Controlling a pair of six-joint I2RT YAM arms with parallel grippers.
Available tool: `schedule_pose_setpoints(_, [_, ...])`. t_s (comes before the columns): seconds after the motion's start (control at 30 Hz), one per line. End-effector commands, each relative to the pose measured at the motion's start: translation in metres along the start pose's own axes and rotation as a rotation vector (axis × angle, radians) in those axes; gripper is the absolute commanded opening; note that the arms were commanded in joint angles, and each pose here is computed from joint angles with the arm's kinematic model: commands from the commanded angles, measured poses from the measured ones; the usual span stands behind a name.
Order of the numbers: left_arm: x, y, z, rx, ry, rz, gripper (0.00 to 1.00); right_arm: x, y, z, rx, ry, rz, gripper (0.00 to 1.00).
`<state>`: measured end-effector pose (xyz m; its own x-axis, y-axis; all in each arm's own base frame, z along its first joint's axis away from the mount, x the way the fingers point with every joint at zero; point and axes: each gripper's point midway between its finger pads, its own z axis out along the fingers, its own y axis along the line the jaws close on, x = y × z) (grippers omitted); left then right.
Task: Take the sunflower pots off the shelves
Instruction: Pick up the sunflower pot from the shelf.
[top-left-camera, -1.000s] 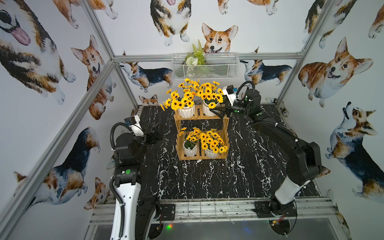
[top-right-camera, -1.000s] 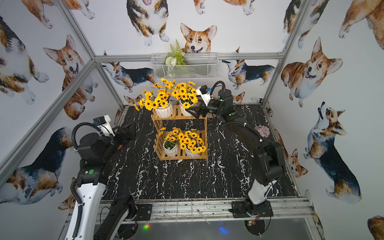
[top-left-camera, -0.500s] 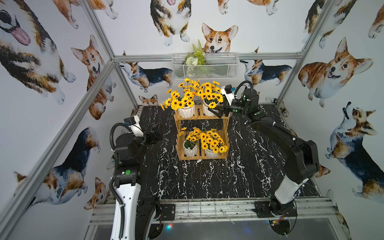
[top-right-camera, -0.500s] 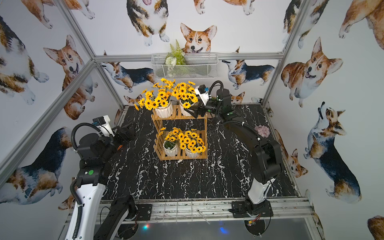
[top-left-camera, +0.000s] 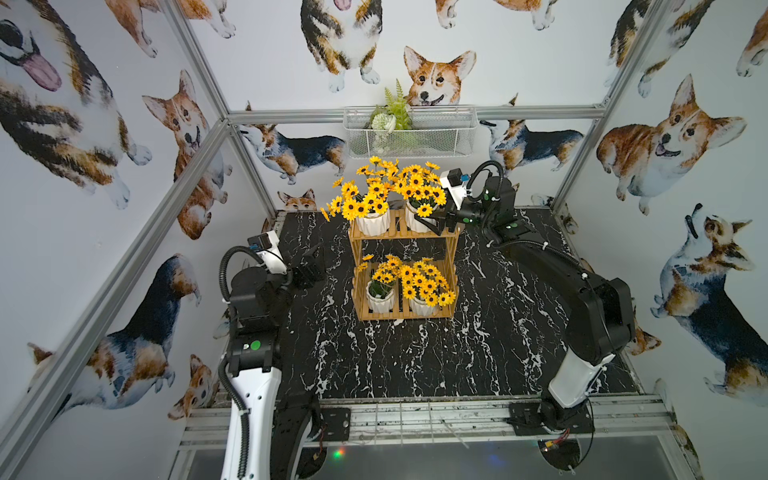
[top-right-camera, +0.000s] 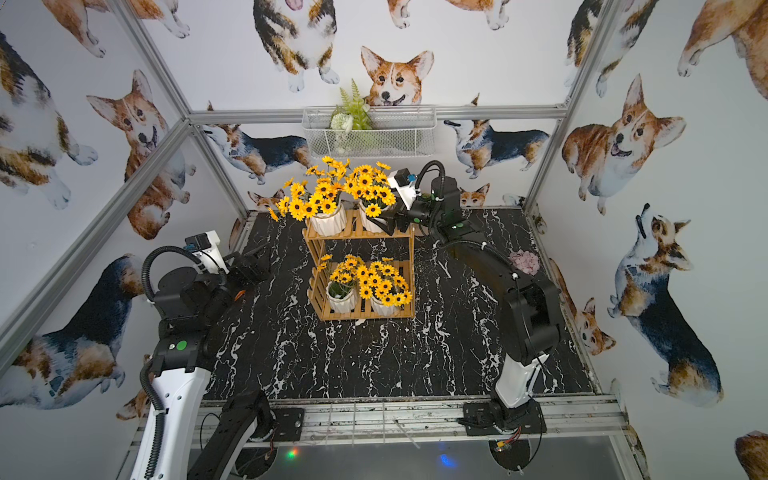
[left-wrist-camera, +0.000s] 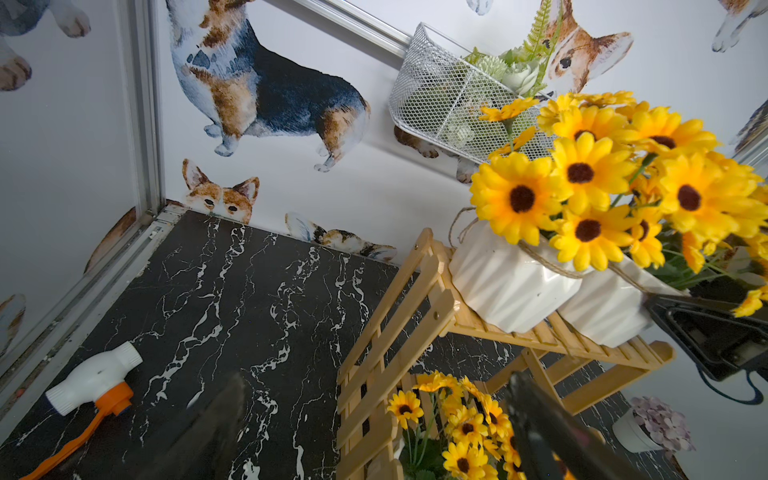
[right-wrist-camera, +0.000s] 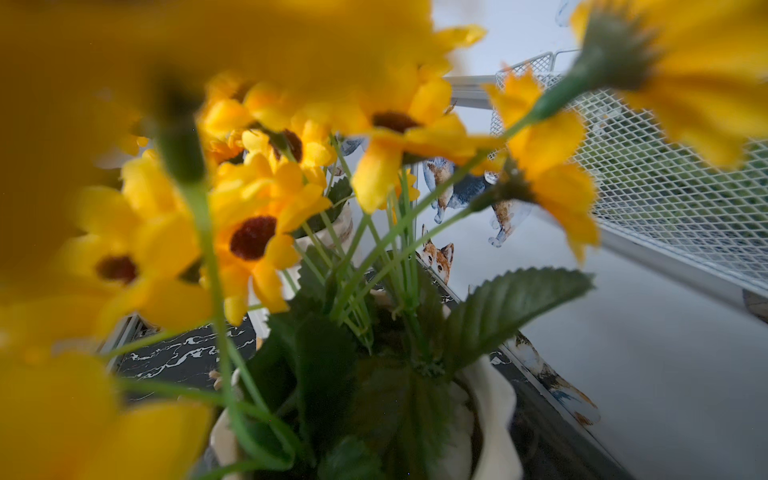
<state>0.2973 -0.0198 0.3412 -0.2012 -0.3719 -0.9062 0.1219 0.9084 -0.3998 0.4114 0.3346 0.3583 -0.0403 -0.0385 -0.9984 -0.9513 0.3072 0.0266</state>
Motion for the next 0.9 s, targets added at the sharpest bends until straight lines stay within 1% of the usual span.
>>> schedule_pose_setpoints(0.0, [-0.005,-0.001,-0.002,0.000,-0.014,0.005,1.00,-0.010,0.002,0.003,-0.012,-0.030,-0.030,1.00])
schedule_pose_setpoints(0.63, [-0.006,-0.001,-0.004,-0.005,-0.019,0.012,1.00,-0.002,0.004,0.007,-0.023,-0.010,-0.018,1.00])
schedule_pose_setpoints(0.73, [-0.006,-0.001,-0.004,-0.005,-0.018,0.013,1.00,-0.001,0.005,0.007,-0.028,-0.006,-0.013,0.98])
schedule_pose_setpoints(0.87, [-0.005,-0.001,-0.004,-0.008,-0.018,0.013,1.00,0.002,0.005,0.007,-0.031,0.004,0.004,0.90])
